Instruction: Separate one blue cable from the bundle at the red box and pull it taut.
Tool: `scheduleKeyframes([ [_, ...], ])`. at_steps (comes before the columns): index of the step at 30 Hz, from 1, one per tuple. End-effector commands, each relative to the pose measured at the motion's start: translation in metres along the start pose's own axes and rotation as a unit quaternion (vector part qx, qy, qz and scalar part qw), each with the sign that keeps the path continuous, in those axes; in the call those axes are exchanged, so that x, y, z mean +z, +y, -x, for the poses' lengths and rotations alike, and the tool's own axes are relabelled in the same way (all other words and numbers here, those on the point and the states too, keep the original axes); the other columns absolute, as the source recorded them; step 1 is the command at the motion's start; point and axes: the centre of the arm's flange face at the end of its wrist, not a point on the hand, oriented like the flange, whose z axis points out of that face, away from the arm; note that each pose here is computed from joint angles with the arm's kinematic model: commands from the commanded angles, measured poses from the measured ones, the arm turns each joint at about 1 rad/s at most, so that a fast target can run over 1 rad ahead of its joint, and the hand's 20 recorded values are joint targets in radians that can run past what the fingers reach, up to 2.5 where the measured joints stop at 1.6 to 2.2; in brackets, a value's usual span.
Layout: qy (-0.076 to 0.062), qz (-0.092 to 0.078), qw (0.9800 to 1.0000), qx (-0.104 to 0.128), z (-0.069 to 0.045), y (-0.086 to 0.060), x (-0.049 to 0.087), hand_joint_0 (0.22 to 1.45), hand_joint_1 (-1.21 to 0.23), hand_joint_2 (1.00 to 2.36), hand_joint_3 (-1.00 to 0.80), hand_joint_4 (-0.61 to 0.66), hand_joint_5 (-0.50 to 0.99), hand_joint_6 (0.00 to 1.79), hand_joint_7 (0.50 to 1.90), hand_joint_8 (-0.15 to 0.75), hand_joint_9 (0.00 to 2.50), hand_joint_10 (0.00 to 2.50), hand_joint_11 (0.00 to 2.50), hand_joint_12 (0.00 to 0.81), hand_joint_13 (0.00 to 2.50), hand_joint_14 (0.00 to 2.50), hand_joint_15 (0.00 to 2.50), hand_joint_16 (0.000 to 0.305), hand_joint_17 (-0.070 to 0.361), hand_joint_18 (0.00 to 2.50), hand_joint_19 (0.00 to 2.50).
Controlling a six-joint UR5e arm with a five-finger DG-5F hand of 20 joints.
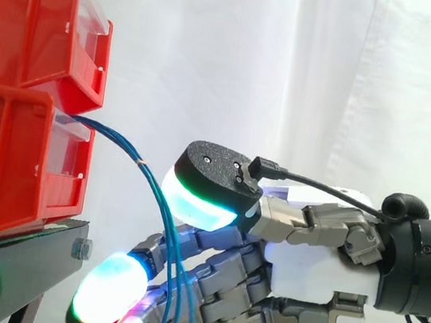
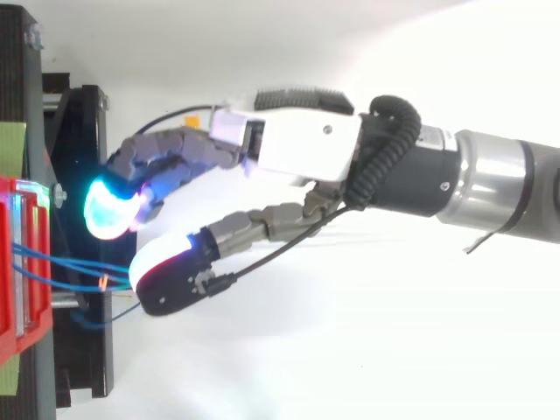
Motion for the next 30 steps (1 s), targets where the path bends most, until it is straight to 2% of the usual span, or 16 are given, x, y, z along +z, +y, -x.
scheduleKeyframes([
  [1, 0.013, 0.009, 0.9996, 0.022, -0.006, 0.001, 0.002, 0.48, -0.46, 1.0, -0.5, 0.33, -0.17, 0.5, 1.02, 0.358, 0.68, 0.01, 0.52, 0.398, 0.57, 0.01, 0.34, 0.054, 0.122, 0.49, 0.55],
  [6, 0.035, 0.028, 0.9977, 0.05, -0.011, 0.005, 0.004, 0.48, -0.46, 1.0, -0.5, 0.33, -0.17, 0.5, 1.04, 0.359, 0.69, 0.01, 0.54, 0.4, 0.57, 0.01, 0.34, 0.055, 0.124, 0.49, 0.56],
  [8, 0.037, 0.032, 0.9973, 0.055, -0.01, 0.006, 0.005, 0.48, -0.46, 1.0, -0.5, 0.34, -0.17, 0.5, 1.04, 0.36, 0.7, 0.01, 0.54, 0.402, 0.59, 0.01, 0.35, 0.055, 0.124, 0.5, 0.57],
  [9, 0.041, 0.04, 0.9966, 0.059, -0.01, 0.007, 0.006, 0.48, -0.46, 1.0, -0.5, 0.34, -0.17, 0.5, 1.04, 0.359, 0.7, 0.01, 0.55, 0.402, 0.59, 0.01, 0.35, 0.055, 0.125, 0.5, 0.57],
  [12, 0.045, 0.047, 0.996, 0.061, -0.009, 0.008, 0.007, 0.48, -0.45, 1.0, -0.5, 0.34, -0.17, 0.5, 1.04, 0.361, 0.71, 0.01, 0.56, 0.402, 0.6, 0.01, 0.36, 0.055, 0.125, 0.51, 0.57],
  [18, 0.062, 0.066, 0.9935, 0.069, -0.009, 0.011, 0.009, 0.49, -0.47, 1.0, -0.5, 0.34, -0.17, 0.5, 1.04, 0.361, 0.73, 0.01, 0.57, 0.399, 0.62, 0.01, 0.37, 0.055, 0.125, 0.53, 0.58],
  [25, 0.064, 0.065, 0.991, 0.098, -0.005, 0.01, 0.009, 0.56, -0.61, 1.0, -0.5, 0.31, -0.15, 0.5, 1.11, 0.339, 0.76, 0.01, 0.6, 0.376, 0.65, 0.01, 0.39, 0.051, 0.115, 0.57, 0.59],
  [30, 0.061, 0.067, 0.9901, 0.107, 0.001, 0.008, 0.01, 0.59, -0.65, 1.0, -0.44, 0.29, -0.15, 0.5, 1.16, 0.337, 0.77, 0.01, 0.61, 0.372, 0.66, 0.01, 0.39, 0.05, 0.112, 0.59, 0.6],
])
